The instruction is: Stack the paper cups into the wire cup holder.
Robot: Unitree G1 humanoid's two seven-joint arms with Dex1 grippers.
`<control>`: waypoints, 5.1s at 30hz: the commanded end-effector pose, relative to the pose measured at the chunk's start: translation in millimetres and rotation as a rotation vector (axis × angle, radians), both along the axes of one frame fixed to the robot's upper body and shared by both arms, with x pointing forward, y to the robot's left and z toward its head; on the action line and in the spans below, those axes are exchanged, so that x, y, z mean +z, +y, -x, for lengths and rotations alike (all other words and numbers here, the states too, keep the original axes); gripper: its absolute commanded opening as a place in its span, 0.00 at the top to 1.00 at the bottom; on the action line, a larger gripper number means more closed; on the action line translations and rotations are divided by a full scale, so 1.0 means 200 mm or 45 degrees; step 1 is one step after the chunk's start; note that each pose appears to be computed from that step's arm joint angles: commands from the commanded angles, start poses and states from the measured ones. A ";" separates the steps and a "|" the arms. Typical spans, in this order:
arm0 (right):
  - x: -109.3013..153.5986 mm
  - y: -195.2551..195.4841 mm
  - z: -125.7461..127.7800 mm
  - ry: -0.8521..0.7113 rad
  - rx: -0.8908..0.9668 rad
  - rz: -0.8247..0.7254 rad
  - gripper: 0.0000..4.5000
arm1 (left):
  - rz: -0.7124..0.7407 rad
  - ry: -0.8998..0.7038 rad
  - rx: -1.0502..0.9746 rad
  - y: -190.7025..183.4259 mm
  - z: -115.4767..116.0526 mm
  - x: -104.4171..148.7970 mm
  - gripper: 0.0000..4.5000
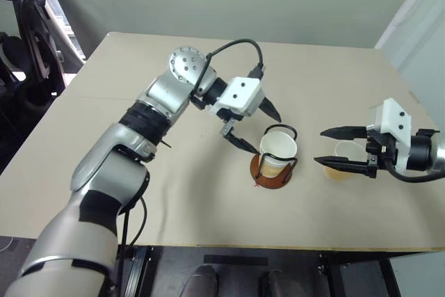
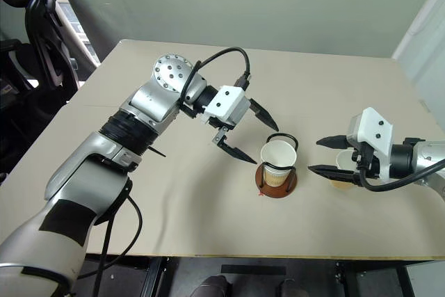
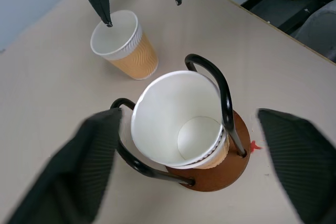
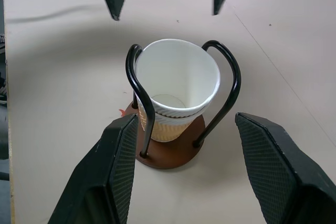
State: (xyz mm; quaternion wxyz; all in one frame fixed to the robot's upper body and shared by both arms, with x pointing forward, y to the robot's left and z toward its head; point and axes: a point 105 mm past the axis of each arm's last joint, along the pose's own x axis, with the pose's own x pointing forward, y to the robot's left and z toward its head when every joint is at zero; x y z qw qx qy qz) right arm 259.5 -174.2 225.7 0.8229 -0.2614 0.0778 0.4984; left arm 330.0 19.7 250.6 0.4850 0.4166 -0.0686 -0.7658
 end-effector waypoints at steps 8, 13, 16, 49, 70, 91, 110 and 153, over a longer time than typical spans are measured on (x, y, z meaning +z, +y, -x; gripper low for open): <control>0.07 -0.01 -0.03 -0.103 -0.085 -0.015 0.34 | 0.470 0.229 0.039 0.02 0.12 0.37 0.01; 0.03 -0.06 -0.05 -0.066 -0.159 0.009 0.34 | 0.499 0.366 0.126 0.14 0.20 0.35 0.01; 0.00 -0.11 -0.05 -0.031 -0.217 0.075 0.34 | 0.492 0.371 0.159 0.20 0.24 0.31 0.01; -0.26 -0.29 -0.17 0.062 -0.248 0.427 0.34 | 0.481 0.297 0.604 0.54 0.16 0.11 0.01; -0.32 -0.31 -0.21 0.159 -0.277 0.432 0.99 | 0.462 0.297 0.592 0.56 0.18 0.10 0.00; 0.16 0.03 -0.06 -0.139 -0.001 0.328 0.99 | 0.451 0.324 0.555 0.54 0.17 0.10 0.00; 0.34 0.25 0.04 -0.303 0.185 0.300 0.99 | 0.485 0.313 0.547 0.51 0.14 0.11 0.00; 0.08 0.33 0.00 -0.286 0.350 0.527 0.99 | 0.473 0.301 0.551 0.50 0.14 0.11 0.00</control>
